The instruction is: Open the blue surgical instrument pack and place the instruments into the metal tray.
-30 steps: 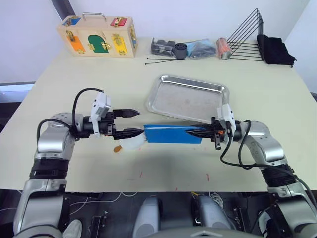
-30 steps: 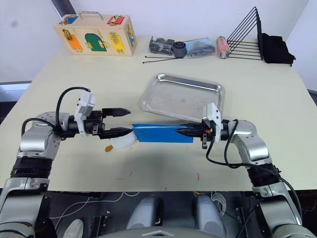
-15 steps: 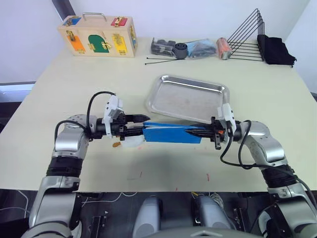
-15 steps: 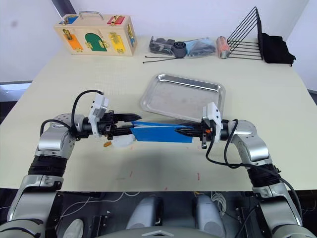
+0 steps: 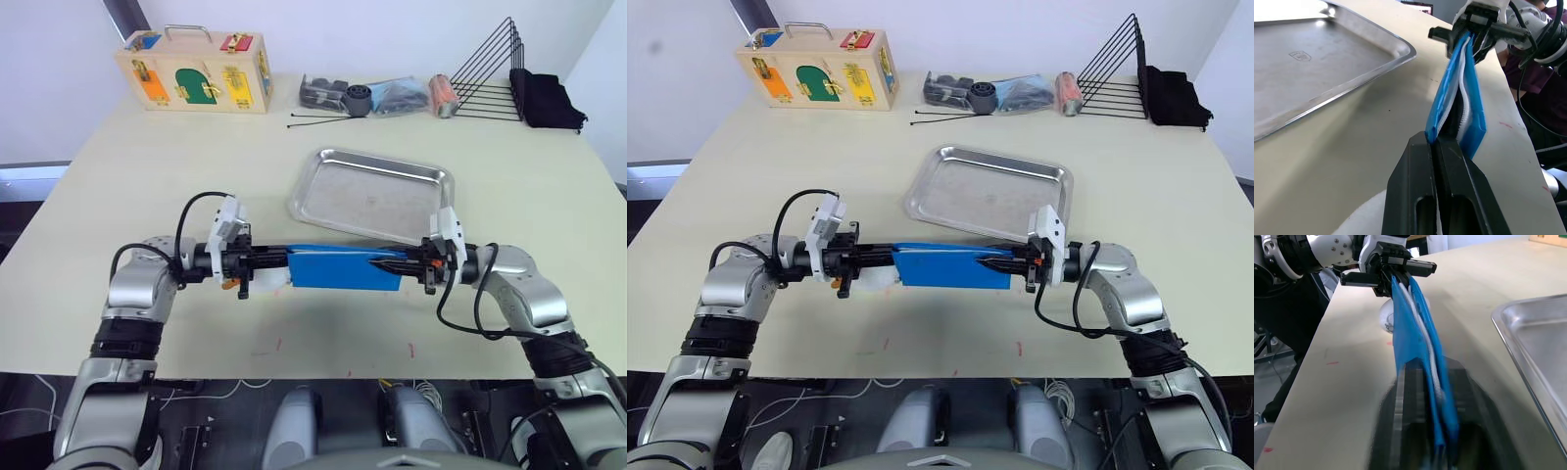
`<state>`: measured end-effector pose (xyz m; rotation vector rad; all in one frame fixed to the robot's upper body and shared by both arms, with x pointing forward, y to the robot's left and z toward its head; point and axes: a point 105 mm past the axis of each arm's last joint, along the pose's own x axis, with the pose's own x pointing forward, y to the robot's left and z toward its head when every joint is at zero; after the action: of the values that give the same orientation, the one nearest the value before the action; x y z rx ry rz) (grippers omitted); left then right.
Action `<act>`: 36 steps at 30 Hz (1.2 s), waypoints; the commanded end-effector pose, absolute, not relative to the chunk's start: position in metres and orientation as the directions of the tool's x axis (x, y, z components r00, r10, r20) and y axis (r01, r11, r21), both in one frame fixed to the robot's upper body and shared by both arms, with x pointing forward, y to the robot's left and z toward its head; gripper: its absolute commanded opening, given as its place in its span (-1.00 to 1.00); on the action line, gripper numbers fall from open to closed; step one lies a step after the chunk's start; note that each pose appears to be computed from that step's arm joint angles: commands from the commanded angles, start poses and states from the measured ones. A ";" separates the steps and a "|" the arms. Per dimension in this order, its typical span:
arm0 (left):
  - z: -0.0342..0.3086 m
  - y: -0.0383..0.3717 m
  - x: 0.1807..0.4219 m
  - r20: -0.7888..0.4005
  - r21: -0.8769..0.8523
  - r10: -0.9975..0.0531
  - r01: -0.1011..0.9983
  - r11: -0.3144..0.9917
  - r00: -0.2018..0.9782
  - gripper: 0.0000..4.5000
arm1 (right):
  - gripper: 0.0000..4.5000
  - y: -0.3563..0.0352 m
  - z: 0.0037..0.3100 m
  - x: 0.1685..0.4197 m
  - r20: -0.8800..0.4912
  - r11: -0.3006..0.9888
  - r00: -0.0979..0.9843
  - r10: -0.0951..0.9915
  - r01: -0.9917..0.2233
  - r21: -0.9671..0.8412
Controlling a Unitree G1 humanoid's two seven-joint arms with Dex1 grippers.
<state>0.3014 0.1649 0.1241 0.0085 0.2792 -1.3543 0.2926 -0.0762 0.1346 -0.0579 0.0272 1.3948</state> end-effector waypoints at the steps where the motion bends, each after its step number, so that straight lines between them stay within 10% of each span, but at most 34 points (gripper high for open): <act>1: 0.123 0.164 0.300 -0.225 -0.124 -0.957 0.969 0.215 0.184 -1.00 | -0.06 -0.082 0.158 0.289 0.019 0.202 0.202 0.979 -0.977 -0.064; 3: 0.122 0.163 0.302 -0.224 -0.121 -0.957 0.969 0.216 0.186 -1.00 | 0.20 -0.088 0.167 0.279 0.039 0.191 0.190 0.981 -0.981 -0.031; 11: 0.123 0.159 0.306 -0.219 -0.109 -0.961 0.974 0.198 0.170 -1.00 | 0.20 -0.097 0.192 0.266 0.091 0.200 0.203 0.975 -0.979 0.043; 19: 0.122 0.153 0.311 -0.215 -0.104 -0.965 0.979 0.174 0.148 -1.00 | -0.97 -0.093 0.161 0.268 -0.021 0.231 0.230 0.973 -0.968 0.095; 36: 0.101 0.151 0.340 -0.290 -0.117 -0.932 0.959 0.258 0.215 -1.00 | -0.97 -0.108 0.069 0.228 -0.304 0.169 0.086 0.949 -0.951 0.259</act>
<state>0.3381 0.1495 0.1132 0.0831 0.2834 -1.3347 0.2307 -0.1077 0.0699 0.0095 0.4488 1.3960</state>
